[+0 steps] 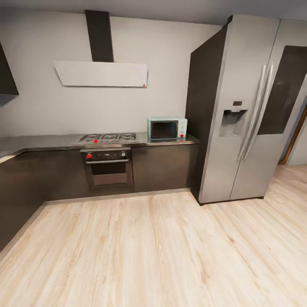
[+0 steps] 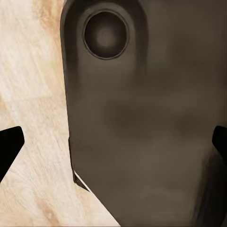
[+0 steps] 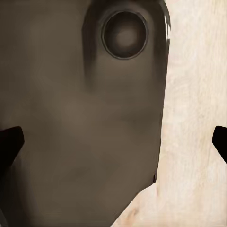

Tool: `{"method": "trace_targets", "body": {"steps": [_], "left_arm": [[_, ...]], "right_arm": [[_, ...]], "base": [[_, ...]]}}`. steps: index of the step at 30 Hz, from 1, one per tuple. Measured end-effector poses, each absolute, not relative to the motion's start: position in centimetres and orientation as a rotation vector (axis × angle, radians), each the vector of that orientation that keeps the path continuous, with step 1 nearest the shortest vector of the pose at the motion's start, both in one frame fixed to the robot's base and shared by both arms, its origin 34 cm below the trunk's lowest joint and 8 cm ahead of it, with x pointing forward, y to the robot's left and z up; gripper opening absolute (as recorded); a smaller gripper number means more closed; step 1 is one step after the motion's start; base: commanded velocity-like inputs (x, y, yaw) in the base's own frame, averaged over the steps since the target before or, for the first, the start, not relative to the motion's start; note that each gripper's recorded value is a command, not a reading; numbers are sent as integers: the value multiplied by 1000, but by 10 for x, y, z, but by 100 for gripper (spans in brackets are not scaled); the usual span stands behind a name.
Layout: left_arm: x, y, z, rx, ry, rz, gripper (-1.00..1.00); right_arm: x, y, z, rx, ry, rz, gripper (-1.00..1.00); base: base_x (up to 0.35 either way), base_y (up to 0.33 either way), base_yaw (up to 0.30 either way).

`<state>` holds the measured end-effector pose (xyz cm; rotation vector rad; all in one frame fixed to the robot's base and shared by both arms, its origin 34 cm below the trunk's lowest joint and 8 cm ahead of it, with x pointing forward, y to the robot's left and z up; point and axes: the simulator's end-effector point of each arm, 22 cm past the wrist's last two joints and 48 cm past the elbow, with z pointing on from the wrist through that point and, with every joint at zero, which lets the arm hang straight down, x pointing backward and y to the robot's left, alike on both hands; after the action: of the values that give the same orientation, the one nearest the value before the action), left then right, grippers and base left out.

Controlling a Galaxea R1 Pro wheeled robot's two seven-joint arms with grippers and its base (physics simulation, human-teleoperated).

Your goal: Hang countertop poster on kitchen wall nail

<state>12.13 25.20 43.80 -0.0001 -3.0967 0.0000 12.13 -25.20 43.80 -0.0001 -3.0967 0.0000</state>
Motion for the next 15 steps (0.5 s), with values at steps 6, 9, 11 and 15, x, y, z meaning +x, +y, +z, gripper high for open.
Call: {"method": "trace_targets", "body": {"steps": [6, 9, 11, 15], "left_arm": [[111, 225, 439, 2, -3096, 53, 100], [114, 220, 439, 4, -3107, 64, 100], [120, 220, 439, 4, -3118, 64, 100], [127, 220, 439, 5, -3132, 64, 100]], "right_arm": [[164, -246, 437, 2, -3163, -14, 100], [186, -246, 438, 2, -3197, -14, 100], [197, -246, 439, 2, -3212, -15, 100], [197, -246, 439, 1, -3212, -15, 100]], "base": [[0, 0, 0], [0, 0, 0], [0, 0, 0], [0, 0, 0]]}}
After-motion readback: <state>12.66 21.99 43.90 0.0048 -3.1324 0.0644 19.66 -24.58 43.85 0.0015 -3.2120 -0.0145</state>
